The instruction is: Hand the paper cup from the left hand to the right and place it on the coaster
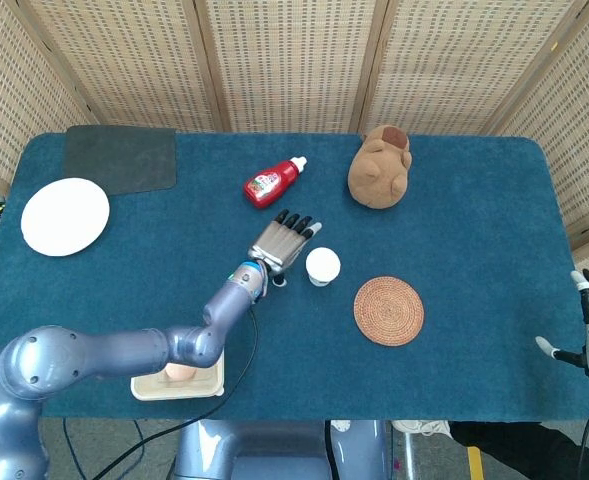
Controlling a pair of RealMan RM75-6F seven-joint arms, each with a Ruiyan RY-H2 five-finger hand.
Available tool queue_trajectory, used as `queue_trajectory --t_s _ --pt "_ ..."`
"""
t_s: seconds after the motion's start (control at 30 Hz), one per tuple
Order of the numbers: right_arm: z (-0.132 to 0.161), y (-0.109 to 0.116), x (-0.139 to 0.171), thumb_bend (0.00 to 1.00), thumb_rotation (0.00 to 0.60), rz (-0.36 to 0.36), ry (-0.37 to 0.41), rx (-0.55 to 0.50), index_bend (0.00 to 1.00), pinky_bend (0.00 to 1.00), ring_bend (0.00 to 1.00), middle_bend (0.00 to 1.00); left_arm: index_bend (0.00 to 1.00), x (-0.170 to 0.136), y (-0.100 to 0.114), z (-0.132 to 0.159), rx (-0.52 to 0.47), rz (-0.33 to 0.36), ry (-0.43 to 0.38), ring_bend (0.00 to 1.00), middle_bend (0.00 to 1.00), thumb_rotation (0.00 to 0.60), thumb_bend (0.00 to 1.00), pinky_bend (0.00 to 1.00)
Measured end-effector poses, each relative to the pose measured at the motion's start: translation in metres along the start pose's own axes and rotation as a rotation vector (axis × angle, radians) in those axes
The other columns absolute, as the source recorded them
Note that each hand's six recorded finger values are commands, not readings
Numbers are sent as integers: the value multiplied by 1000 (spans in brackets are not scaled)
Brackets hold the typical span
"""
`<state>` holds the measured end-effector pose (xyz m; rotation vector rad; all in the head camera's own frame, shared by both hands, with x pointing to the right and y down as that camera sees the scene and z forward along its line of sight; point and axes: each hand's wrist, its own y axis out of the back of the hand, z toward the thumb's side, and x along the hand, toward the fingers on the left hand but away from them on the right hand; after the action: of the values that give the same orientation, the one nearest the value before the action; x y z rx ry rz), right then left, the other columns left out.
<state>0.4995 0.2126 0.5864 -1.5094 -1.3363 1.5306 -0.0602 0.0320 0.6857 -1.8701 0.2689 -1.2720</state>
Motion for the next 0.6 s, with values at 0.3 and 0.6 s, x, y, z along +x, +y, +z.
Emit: queue_trajectory --t_s 0.3,0.6 --pt "20 -1 4 15 600 -2 62 16 0 0 0 0 0 -75 -4 -91 -131 154 93 0 0 600 125 0" --pt "42 -3 9 15 600 1 125 41 0 0 0 0 0 -186 -37 -181 -179 325 234 0 0 600 126 0"
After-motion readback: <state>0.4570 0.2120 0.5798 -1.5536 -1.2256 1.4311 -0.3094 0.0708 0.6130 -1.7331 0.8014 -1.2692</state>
